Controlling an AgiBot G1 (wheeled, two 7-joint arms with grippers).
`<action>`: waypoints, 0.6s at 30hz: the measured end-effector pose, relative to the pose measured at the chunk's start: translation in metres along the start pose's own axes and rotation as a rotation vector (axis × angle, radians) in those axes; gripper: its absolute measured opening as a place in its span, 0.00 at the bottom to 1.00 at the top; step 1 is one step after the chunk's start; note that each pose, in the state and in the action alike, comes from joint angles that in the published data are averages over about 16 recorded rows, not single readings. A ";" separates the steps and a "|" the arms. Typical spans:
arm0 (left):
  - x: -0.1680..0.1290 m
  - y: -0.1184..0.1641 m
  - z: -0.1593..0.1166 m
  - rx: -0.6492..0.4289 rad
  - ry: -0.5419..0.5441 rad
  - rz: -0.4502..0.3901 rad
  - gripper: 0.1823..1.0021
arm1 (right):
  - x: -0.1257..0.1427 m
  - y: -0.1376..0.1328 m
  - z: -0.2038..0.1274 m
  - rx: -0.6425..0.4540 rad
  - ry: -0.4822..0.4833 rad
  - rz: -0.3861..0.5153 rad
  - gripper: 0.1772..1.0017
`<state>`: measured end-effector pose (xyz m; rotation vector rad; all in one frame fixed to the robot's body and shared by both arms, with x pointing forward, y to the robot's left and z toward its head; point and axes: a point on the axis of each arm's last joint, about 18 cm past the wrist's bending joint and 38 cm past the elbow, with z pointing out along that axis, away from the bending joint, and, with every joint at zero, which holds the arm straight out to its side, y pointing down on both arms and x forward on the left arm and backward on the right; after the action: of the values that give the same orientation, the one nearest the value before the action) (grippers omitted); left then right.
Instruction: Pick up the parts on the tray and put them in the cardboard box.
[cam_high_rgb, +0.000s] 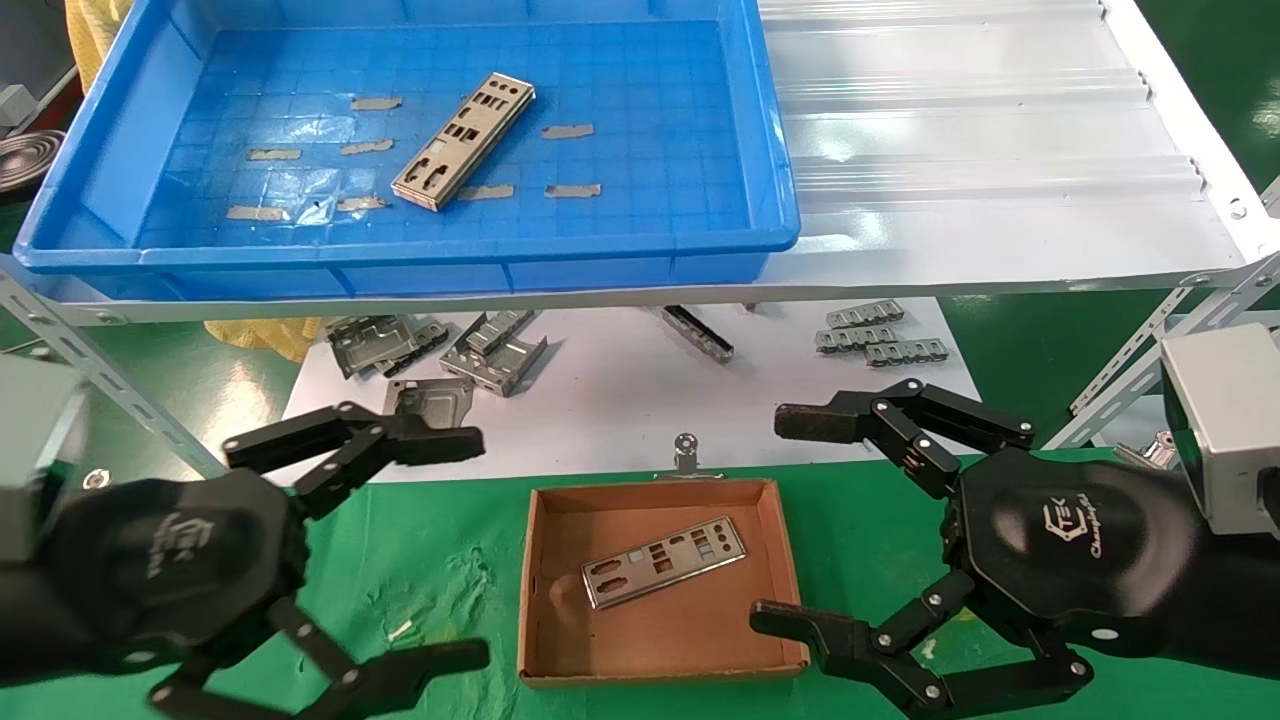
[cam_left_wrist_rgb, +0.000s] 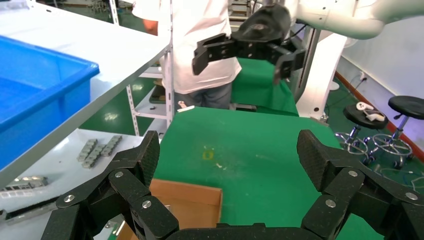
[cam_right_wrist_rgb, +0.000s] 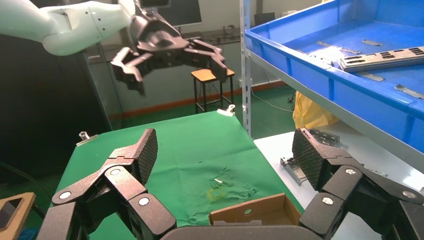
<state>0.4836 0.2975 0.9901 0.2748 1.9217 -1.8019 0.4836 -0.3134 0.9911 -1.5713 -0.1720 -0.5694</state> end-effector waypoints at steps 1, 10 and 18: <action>0.002 -0.002 -0.001 0.000 0.001 0.001 1.00 | 0.000 0.000 0.000 0.000 0.000 0.000 1.00; 0.010 -0.009 -0.006 -0.002 0.006 0.007 1.00 | 0.000 0.000 0.000 0.000 0.000 0.000 1.00; 0.009 -0.008 -0.006 -0.002 0.005 0.005 1.00 | 0.000 0.000 0.000 0.000 0.000 0.000 1.00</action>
<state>0.4712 0.3008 0.9931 0.2839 1.9242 -1.7975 0.4836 -0.3135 0.9911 -1.5710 -0.1715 -0.5695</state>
